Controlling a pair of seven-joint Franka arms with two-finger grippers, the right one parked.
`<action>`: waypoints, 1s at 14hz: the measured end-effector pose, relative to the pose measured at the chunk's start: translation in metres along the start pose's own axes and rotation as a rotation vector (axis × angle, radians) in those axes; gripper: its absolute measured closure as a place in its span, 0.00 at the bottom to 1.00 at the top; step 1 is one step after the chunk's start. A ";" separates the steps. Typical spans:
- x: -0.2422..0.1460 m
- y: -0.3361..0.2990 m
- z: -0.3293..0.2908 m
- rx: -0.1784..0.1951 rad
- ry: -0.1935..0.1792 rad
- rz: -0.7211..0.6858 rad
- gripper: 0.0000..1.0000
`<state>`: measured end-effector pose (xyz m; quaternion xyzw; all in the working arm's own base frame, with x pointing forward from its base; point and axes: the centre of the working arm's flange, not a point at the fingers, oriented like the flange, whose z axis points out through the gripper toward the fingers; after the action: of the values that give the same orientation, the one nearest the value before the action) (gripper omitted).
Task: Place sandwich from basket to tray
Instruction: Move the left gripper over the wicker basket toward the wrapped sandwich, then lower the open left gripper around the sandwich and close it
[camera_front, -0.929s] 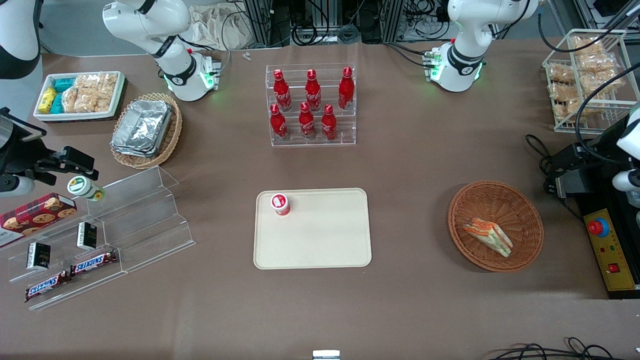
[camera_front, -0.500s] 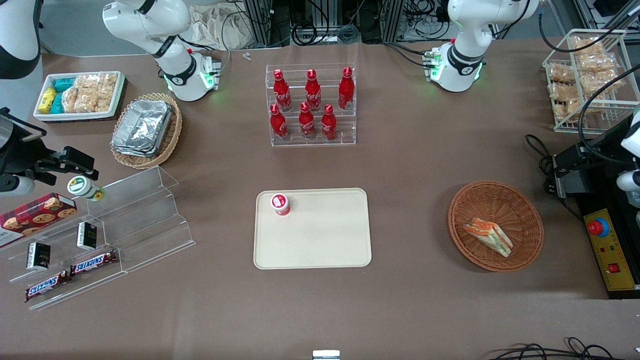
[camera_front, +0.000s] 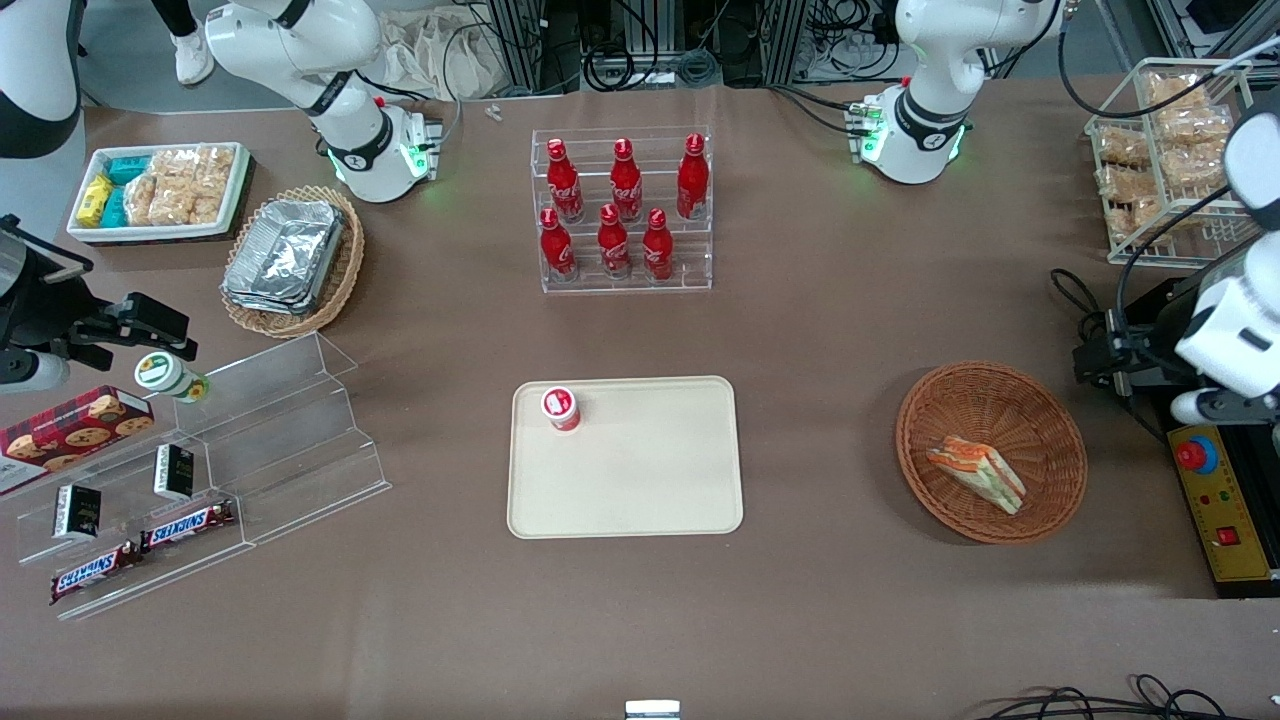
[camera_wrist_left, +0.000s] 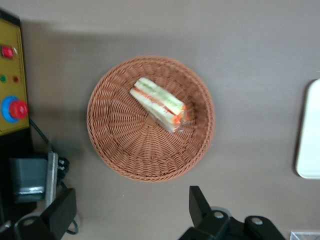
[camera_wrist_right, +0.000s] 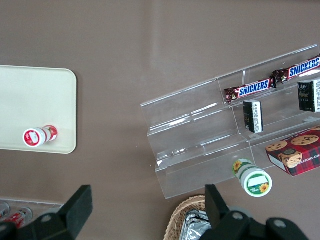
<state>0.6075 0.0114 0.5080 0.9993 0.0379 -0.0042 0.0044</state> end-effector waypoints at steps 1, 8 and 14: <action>0.002 -0.004 0.018 -0.011 -0.004 -0.042 0.00; 0.034 0.005 0.111 -0.068 0.066 -0.384 0.00; 0.049 0.039 0.201 -0.074 0.057 -0.541 0.00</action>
<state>0.6575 -0.0254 0.3071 0.9516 0.3038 0.0241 0.0383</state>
